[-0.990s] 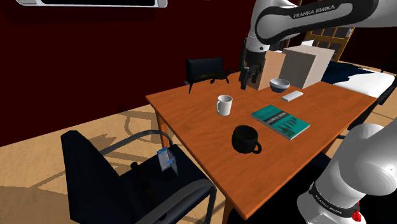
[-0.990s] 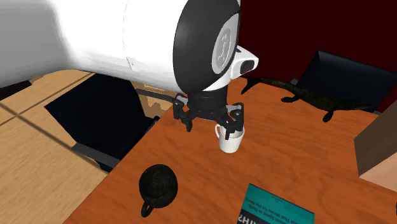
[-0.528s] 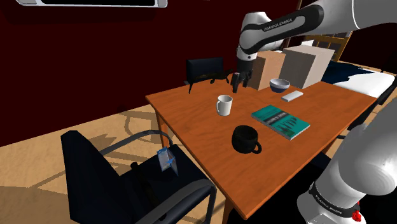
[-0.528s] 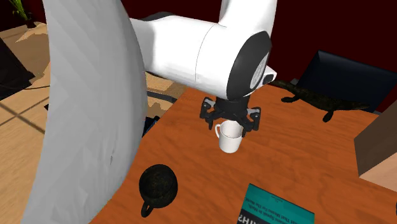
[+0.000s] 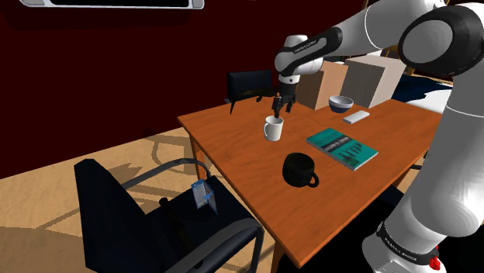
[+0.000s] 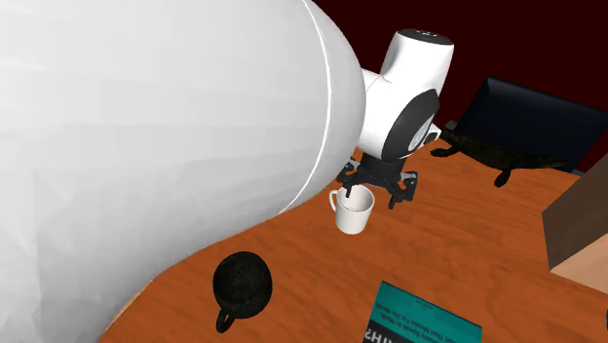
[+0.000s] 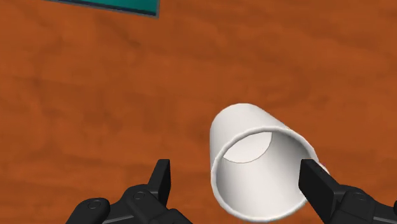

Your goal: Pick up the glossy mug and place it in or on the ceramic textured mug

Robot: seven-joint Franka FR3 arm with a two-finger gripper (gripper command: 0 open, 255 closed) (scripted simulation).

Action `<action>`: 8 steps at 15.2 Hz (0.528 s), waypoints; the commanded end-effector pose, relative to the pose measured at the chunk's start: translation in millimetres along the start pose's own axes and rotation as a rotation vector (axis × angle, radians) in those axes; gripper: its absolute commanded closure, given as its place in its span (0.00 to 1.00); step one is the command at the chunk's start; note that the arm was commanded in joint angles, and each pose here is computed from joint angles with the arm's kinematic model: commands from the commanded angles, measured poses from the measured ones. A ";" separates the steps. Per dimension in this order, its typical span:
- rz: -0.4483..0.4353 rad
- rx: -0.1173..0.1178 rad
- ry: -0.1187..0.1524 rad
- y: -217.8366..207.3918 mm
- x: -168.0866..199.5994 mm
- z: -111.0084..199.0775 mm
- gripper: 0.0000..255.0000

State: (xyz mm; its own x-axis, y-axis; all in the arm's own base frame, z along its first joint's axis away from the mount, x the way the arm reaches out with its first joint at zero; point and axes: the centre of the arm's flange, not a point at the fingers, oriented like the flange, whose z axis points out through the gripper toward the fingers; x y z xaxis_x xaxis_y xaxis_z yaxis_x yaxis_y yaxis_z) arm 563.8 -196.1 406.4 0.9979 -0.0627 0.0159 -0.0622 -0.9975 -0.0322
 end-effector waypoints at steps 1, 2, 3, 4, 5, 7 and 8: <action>0.005 0.011 -0.004 11.5 16.2 17.4 0.00; 0.005 0.012 -0.005 12.8 18.1 19.3 0.00; 0.005 0.012 -0.005 12.7 18.1 24.5 0.00; 0.005 0.012 -0.005 12.6 18.1 29.8 0.00; 0.005 0.012 -0.005 12.6 18.0 35.1 0.00; 0.005 0.012 -0.005 12.5 18.0 45.7 0.00; 0.005 0.012 -0.005 12.4 18.0 50.9 0.00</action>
State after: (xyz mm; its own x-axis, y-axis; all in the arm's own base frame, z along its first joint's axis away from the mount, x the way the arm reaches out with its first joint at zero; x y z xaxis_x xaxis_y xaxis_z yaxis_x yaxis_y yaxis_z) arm 581.9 -208.2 360.5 0.9976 -0.0679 0.0108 -0.0674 -0.9968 -0.0441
